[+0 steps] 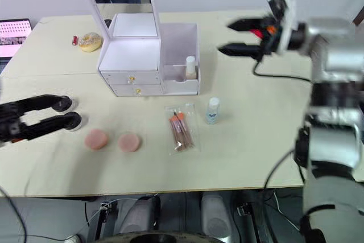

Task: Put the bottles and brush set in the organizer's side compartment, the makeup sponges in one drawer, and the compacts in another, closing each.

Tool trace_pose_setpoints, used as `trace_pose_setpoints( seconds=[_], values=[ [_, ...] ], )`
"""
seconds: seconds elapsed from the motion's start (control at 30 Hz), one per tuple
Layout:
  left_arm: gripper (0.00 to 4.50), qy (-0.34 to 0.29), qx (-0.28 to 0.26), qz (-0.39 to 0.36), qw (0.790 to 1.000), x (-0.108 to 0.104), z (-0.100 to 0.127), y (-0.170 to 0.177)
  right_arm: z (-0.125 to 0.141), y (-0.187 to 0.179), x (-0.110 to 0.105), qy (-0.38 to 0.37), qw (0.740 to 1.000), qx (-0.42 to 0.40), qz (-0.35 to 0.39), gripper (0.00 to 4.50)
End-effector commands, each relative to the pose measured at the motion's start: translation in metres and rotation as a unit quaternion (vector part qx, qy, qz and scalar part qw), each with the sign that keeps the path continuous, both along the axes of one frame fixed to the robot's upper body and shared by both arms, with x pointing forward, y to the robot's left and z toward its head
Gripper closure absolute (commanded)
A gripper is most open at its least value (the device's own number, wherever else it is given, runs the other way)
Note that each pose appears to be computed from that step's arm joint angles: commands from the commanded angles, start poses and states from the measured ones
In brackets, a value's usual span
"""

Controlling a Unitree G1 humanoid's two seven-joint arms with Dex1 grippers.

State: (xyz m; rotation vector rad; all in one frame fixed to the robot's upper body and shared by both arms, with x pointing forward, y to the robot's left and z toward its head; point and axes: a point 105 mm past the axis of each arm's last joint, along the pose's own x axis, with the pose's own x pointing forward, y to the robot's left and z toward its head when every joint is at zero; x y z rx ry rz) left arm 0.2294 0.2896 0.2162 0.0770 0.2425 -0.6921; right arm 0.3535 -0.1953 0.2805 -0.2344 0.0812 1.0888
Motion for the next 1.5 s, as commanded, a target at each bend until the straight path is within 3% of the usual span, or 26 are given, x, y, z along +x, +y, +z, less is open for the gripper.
trace_pose_setpoints(
  seconds=[0.03, 0.13, 0.27, 0.47, 0.9, 1.03, 1.2, 1.33, 1.5],
  values=[
    [0.0, -0.019, 0.026, 0.076, 0.997, -0.008, 0.007, 0.052, 0.004, -0.025, -0.034, -0.019, 0.999, -0.009, -0.035, 0.01],
    [0.0, -0.007, 0.036, 0.149, 0.988, -0.021, -0.005, 0.099, -0.026, -0.059, -0.059, 0.011, 0.995, -0.024, -0.094, 0.01],
    [0.0, 0.006, 0.05, 0.199, 0.979, -0.034, -0.016, 0.134, -0.06, -0.101, -0.088, 0.037, 0.986, -0.027, -0.162, 0.01],
    [0.0, 0.028, 0.079, 0.244, 0.966, -0.048, -0.04, 0.165, -0.101, -0.144, -0.116, 0.066, 0.967, -0.033, -0.245, 0.01],
    [0.0, 0.016, 0.072, 0.226, 0.971, -0.039, -0.041, 0.162, -0.097, -0.13, -0.109, 0.051, 0.971, -0.015, -0.235, 0.01],
    [0.0, 0.005, 0.07, 0.149, 0.986, -0.019, -0.038, 0.123, -0.088, -0.103, -0.098, 0.043, 0.979, -0.011, -0.2, 0.01],
    [0.0, -0.002, 0.063, 0.005, 0.998, 0.0, -0.039, 0.036, -0.079, -0.047, -0.089, 0.043, 0.993, -0.025, -0.11, 0.01],
    [0.0, -0.009, 0.051, -0.102, 0.993, 0.002, -0.036, -0.032, -0.078, -0.011, -0.078, 0.044, 0.996, -0.05, -0.054, 0.01],
    [0.0, -0.026, 0.036, -0.19, 0.981, -0.005, -0.024, -0.087, -0.077, 0.012, -0.063, 0.047, 0.997, -0.051, -0.02, 0.01]
  ],
)
